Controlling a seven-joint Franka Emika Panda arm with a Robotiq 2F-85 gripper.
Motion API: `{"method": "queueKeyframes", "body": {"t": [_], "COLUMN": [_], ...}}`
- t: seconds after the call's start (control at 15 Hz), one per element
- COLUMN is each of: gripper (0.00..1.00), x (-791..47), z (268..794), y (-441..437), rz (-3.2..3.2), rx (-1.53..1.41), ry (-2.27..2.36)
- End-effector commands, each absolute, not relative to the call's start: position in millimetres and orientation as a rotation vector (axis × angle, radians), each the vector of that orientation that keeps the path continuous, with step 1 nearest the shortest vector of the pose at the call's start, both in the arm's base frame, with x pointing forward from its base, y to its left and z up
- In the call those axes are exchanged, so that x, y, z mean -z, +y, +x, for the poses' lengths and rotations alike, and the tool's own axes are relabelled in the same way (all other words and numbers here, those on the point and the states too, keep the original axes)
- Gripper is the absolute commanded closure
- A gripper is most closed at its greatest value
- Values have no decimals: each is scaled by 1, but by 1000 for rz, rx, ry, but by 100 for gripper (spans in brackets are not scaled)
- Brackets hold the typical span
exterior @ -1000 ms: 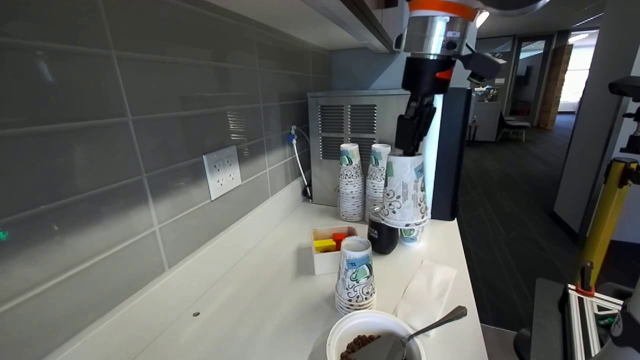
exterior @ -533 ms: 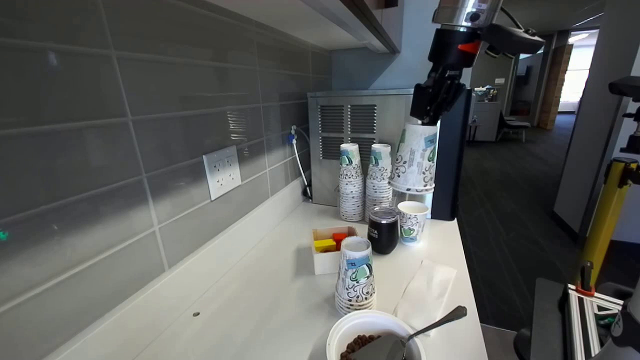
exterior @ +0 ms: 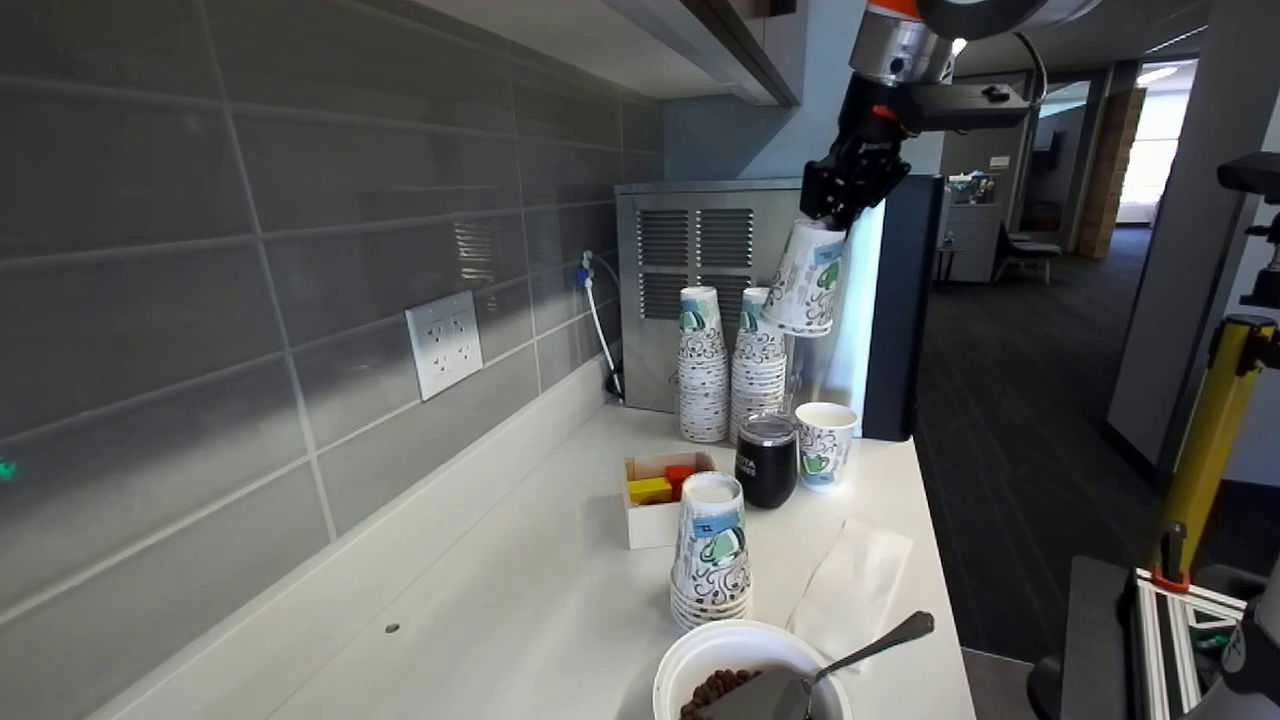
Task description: Stack up the cups
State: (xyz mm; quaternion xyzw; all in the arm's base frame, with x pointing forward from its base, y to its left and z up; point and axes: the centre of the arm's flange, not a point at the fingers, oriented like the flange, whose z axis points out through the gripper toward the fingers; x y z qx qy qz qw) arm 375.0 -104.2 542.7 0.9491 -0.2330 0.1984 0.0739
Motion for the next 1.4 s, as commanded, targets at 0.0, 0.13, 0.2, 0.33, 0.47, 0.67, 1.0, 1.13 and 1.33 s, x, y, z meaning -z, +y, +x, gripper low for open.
{"method": "queueKeyframes", "body": {"t": [0.0,0.13,0.2,0.33,0.47,0.67,1.0,1.13,1.33], "gripper": [98,98,98,98,98,98,98,98,98], "x": [-566,-570,-570,-569,-564,-553,-531,-527,-524], "z": [426,439,442,450,456,465,479,483,488], "y": [-136,-153,-160,-174,-186,-200,-212,-214,-213], "rz": [2733,2705,2695,2678,2668,2657,2658,2655,2649], "rx": [-624,-629,-637,-643,-659,-678,-693,-708,-731], "ry": [-796,-814,-824,-839,-843,-854,-865,-862,-855]}}
